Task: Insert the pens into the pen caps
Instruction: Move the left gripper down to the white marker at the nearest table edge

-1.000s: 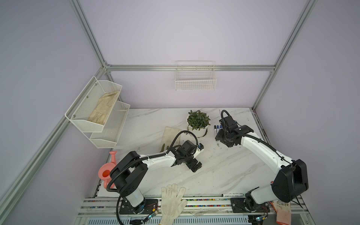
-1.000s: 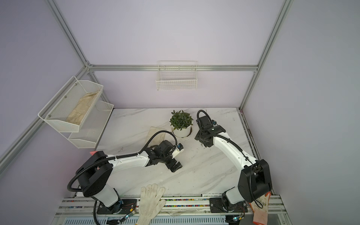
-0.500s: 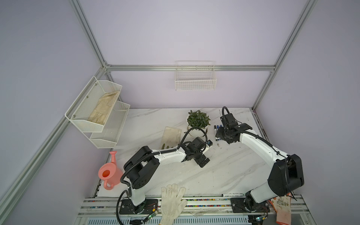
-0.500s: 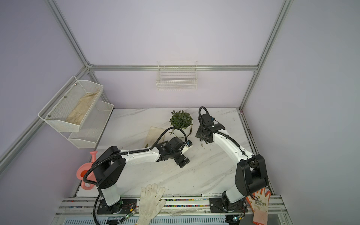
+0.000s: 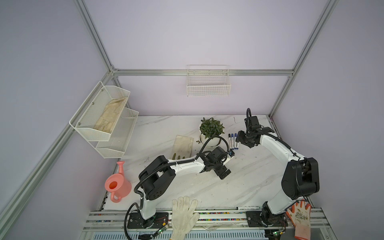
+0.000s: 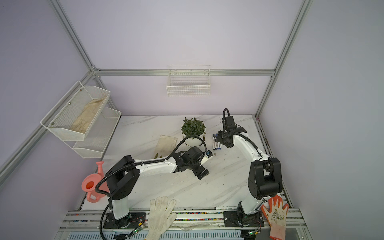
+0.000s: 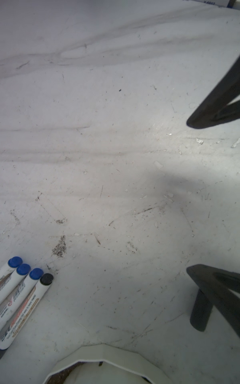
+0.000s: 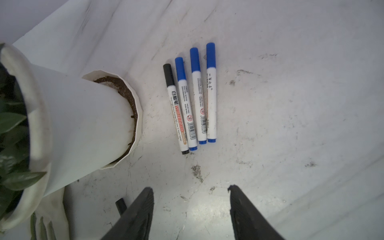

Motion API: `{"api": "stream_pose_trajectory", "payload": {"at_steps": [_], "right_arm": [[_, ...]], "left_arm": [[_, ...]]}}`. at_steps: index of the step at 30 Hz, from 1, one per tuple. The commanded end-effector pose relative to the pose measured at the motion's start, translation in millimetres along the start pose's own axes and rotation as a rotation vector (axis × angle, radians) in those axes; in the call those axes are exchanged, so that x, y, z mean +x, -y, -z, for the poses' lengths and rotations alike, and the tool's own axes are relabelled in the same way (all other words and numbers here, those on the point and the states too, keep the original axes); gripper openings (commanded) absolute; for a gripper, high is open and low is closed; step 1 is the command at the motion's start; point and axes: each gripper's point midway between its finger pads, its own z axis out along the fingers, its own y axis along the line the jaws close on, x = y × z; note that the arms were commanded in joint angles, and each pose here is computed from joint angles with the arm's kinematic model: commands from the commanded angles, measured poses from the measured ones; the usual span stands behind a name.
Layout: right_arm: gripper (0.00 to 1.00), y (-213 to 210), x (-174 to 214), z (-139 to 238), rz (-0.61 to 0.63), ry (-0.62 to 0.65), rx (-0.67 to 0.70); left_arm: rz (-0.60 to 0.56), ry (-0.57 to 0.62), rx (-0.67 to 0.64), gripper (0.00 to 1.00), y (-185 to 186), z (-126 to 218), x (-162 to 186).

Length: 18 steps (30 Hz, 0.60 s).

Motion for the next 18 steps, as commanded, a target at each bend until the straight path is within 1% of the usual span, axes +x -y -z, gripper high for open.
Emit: {"api": "stream_pose_trajectory", "payload": {"at_steps": [1, 5, 8, 11, 14, 18], "right_arm": [[0.61, 11.8, -9.7, 8.8, 0.059, 0.052, 0.032], [0.61, 16.5, -10.9, 20.0, 0.058, 0.090, 0.037], [0.61, 16.9, -6.7, 19.7, 0.056, 0.095, 0.024], [0.61, 13.9, -13.7, 30.1, 0.056, 0.127, 0.013], [0.61, 15.2, -18.2, 33.2, 0.056, 0.143, 0.026], [0.61, 22.4, -20.2, 38.6, 0.064, 0.177, 0.057]], "left_arm": [[-0.006, 0.044, 0.009, 1.00, 3.0, 2.5, -21.8], [-0.022, 0.038, 0.025, 1.00, 14.6, 3.3, -18.7], [-0.040, 0.029, 0.045, 1.00, 27.8, 1.4, -14.8], [-0.104, 0.008, 0.053, 1.00, 46.2, -0.7, -6.7], [-0.155, 0.000, 0.048, 1.00, 65.8, 6.9, -4.3], [-0.208, 0.008, 0.011, 1.00, 77.0, 16.5, -1.8]]}}
